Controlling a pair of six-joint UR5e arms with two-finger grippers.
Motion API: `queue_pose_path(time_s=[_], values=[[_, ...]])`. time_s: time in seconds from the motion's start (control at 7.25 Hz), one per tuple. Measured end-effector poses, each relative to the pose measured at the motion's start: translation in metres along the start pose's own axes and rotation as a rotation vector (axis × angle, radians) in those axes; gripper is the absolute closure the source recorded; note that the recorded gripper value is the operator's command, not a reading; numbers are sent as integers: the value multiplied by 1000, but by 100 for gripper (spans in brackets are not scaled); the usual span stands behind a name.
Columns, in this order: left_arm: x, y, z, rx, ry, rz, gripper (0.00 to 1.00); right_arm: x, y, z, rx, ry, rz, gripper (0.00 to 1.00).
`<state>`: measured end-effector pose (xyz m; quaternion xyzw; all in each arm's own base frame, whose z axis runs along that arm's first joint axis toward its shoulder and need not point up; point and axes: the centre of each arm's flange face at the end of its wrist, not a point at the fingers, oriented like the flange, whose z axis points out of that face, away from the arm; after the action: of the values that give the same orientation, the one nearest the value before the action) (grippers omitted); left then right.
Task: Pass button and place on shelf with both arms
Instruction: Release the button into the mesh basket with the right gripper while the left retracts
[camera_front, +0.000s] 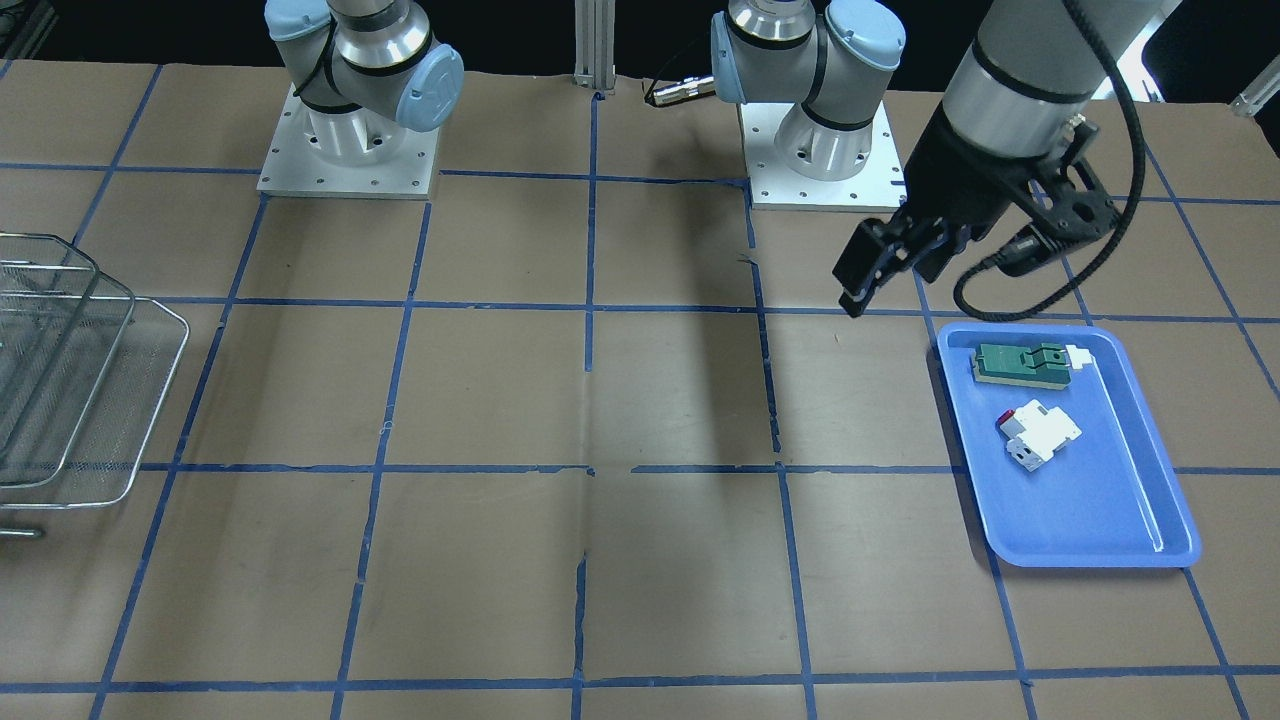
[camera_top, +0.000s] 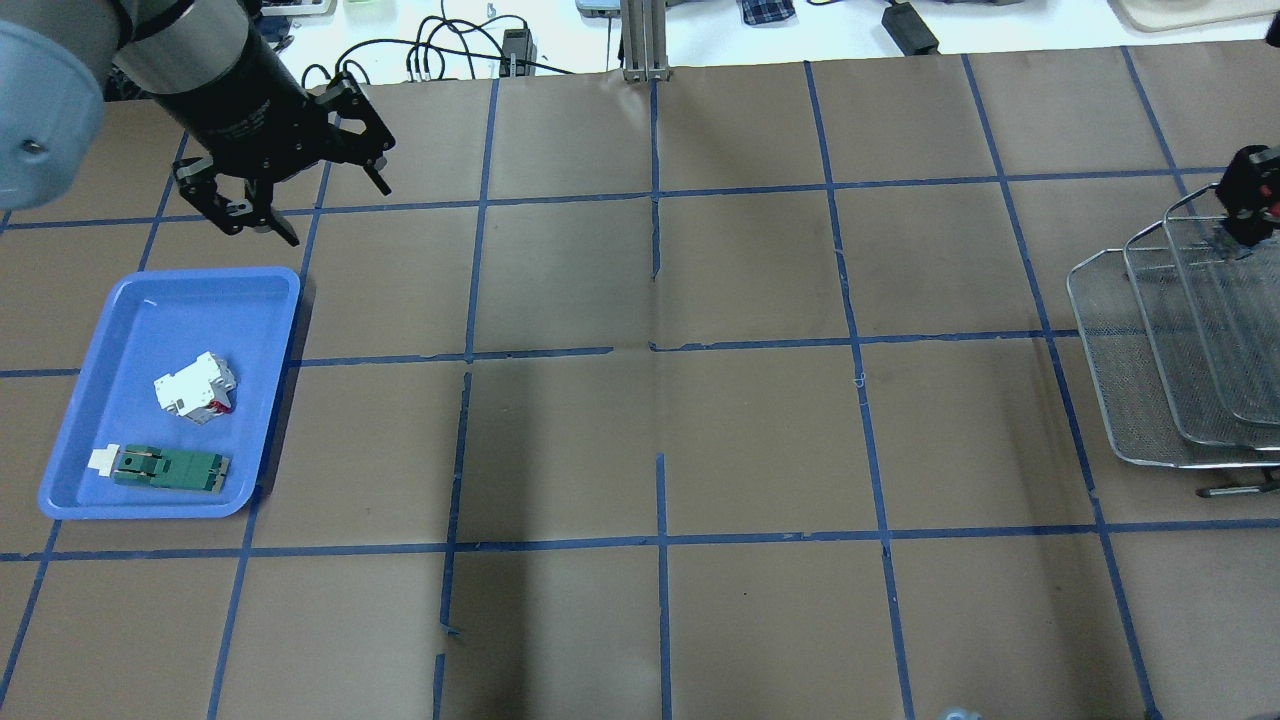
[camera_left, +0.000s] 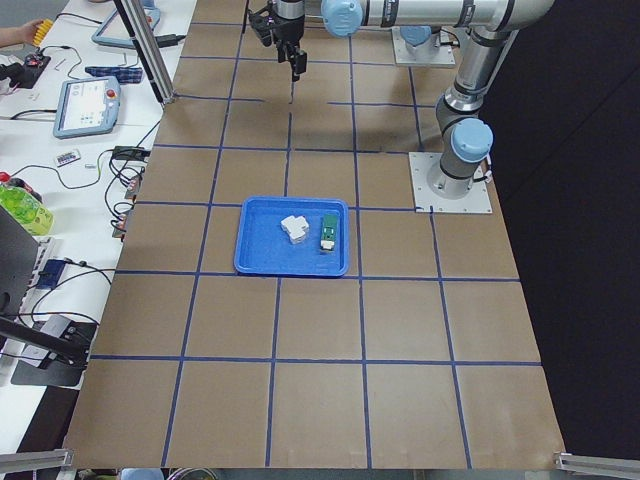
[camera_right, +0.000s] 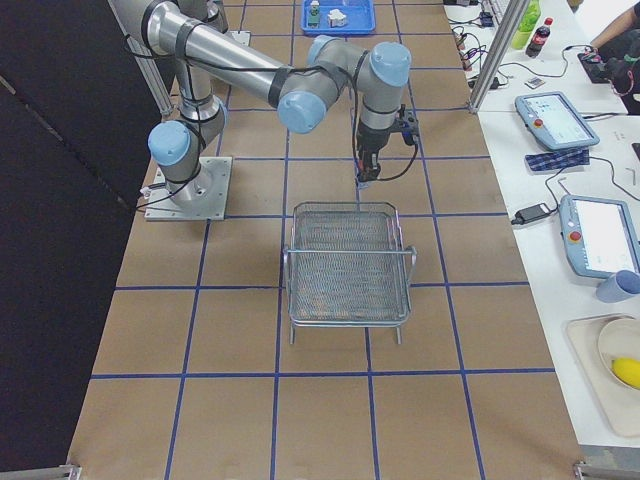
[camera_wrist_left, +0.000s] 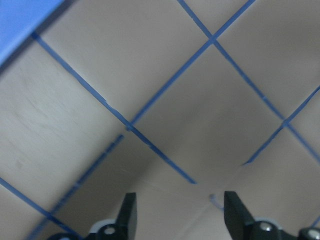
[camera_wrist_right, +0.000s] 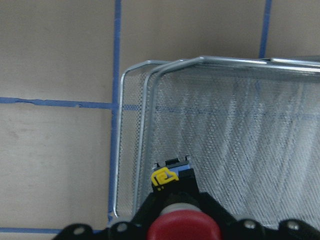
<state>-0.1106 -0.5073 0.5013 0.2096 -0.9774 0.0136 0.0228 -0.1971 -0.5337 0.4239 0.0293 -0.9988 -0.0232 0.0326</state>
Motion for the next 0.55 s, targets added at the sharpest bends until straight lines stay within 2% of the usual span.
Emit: queue_pose_path(time_s=[0.14,0.28,0.41,0.55], values=[[-8,13,-8,-11,-19,102,0,36,15,8,-10,0,31,43],[-15,21,-9,-22,-38,173,0,68,28,19,-23,-10,60,27],[-22,26,-6,-31,-87,233,0,86,37,26,-31,-20,82,9],[-30,31,-1,-44,-144,278,0,92,40,27,-29,-25,94,4]])
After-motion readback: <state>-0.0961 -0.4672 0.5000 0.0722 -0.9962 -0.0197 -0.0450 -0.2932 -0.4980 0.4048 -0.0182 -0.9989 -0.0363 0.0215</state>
